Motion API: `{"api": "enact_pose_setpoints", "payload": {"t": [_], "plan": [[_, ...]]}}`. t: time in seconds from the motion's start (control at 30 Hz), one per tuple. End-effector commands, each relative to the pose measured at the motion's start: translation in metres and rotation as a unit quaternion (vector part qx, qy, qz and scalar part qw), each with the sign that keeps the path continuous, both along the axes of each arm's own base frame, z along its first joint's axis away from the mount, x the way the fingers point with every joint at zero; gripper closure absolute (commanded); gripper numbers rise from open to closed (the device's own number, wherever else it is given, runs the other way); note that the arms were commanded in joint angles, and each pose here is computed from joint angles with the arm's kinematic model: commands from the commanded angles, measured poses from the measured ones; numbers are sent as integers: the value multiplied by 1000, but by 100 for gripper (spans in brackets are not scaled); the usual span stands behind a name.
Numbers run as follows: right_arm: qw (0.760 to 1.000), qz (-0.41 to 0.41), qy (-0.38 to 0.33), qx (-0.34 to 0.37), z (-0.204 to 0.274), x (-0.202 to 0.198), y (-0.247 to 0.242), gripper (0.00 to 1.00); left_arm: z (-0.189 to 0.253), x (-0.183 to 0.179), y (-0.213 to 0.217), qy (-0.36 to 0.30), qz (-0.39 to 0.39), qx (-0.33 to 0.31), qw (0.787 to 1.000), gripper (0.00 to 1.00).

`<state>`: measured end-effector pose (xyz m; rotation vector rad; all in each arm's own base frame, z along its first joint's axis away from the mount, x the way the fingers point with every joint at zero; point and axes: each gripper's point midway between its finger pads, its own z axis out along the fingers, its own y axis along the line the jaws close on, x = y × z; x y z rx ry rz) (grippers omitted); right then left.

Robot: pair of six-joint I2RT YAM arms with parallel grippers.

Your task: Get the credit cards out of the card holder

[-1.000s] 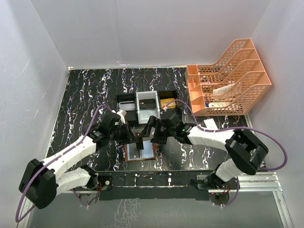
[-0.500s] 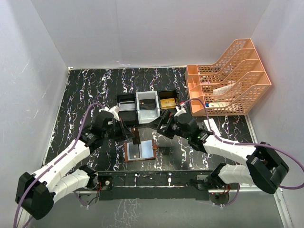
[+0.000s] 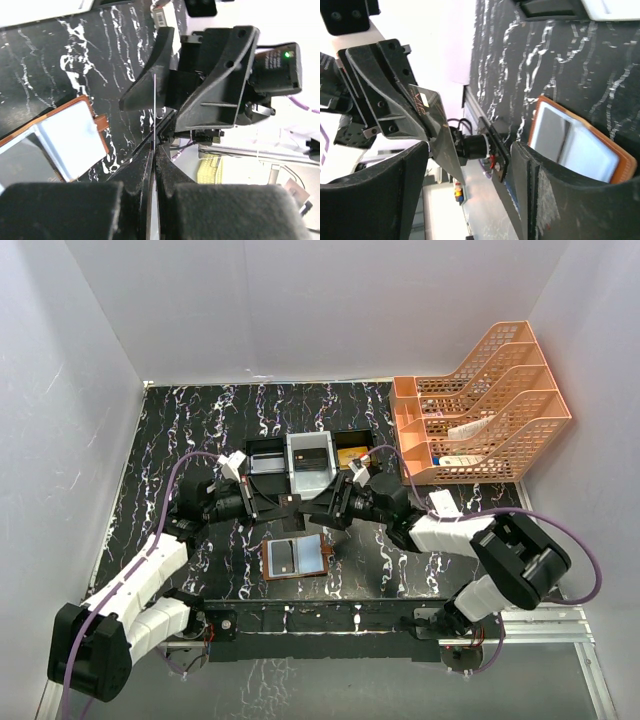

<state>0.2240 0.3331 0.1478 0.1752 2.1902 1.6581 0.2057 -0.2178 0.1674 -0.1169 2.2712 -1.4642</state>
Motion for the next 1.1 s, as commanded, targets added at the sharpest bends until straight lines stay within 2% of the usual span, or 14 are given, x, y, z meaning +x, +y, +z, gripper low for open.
{"api": "enact_pose_setpoints", "payload": {"t": [0.0,0.67,0.93,1.07], "plan": [[991,56,-71,101,65,-1,20,37,24,-10,-7,-29,-43,-40,998,100],[971,148,-101,156,87,-21,30,76,33,-8,-10,-40,-69,-43,996,100],[969,153,-106,165,93,-21,32,82,38,-13,-15,-41,-98,-65,992,100],[968,149,-110,168,96,-19,31,95,41,-14,-14,-47,-94,-67,992,100]]}}
